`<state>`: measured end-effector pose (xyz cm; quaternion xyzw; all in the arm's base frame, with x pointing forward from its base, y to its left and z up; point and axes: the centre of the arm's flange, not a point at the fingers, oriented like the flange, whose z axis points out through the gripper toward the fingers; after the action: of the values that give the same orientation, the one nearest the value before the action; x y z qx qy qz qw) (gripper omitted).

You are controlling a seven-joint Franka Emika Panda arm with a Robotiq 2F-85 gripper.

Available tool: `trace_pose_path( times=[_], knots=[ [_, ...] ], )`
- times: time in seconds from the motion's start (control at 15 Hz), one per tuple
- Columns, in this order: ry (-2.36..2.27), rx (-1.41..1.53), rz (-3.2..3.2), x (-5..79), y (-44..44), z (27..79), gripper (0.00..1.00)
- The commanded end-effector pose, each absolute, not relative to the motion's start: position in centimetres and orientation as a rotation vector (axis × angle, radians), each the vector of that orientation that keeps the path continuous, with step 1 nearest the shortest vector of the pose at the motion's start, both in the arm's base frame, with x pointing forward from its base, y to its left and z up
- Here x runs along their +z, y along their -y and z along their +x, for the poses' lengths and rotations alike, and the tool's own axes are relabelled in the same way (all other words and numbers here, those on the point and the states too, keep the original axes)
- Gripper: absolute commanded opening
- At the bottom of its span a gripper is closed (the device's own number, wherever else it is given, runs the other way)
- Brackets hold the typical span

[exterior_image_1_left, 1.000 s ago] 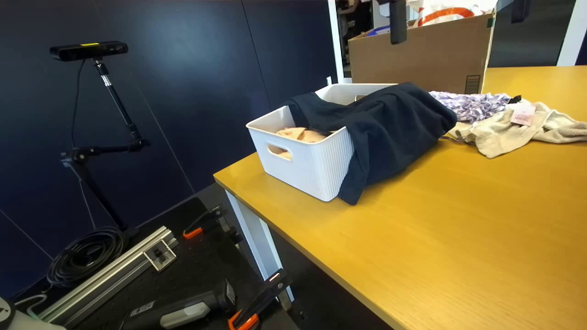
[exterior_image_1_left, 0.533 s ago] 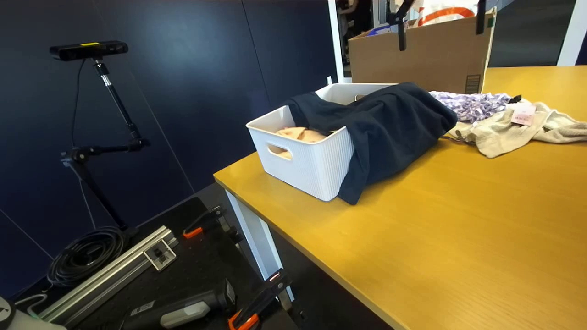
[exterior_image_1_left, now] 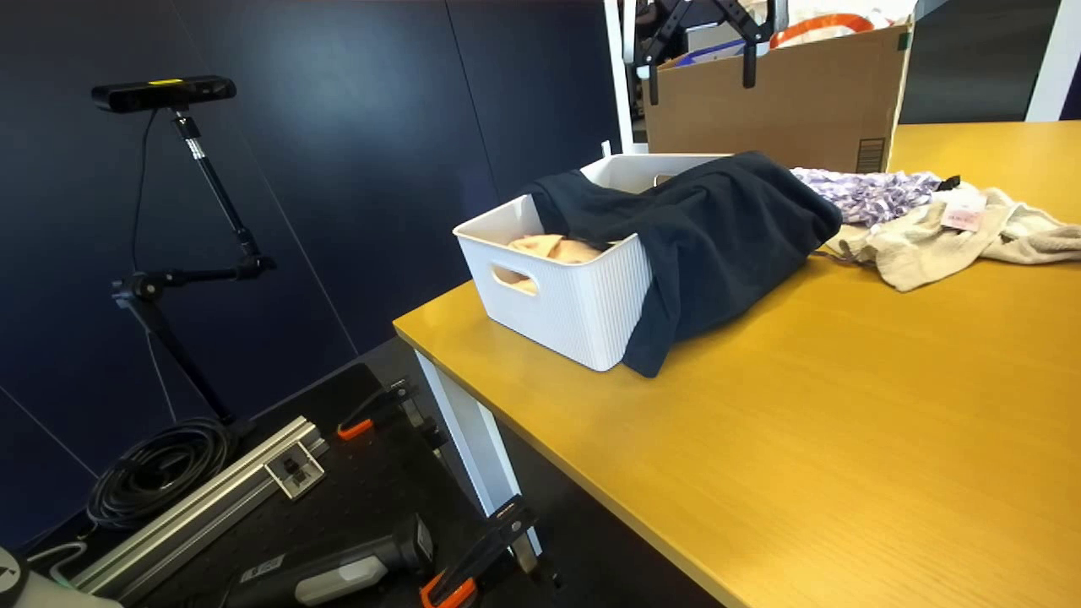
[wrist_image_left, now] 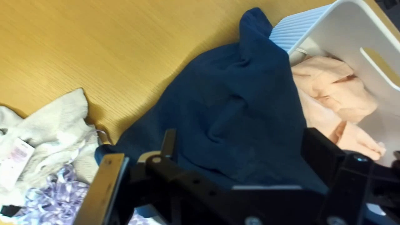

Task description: Put the blue and peach shirts on the table

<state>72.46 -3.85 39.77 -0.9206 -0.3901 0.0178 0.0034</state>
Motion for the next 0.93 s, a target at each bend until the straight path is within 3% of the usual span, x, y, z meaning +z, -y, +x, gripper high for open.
trace_pose_path(
  times=[0.0,0.4,0.87],
  knots=[
    [1.372,0.148,-2.798,40.1,3.4,72.3,1.00],
    [1.333,0.134,-2.817,38.6,2.8,71.9,1.00],
    [1.805,0.241,-2.498,34.0,-6.9,72.8,1.00]
  ],
)
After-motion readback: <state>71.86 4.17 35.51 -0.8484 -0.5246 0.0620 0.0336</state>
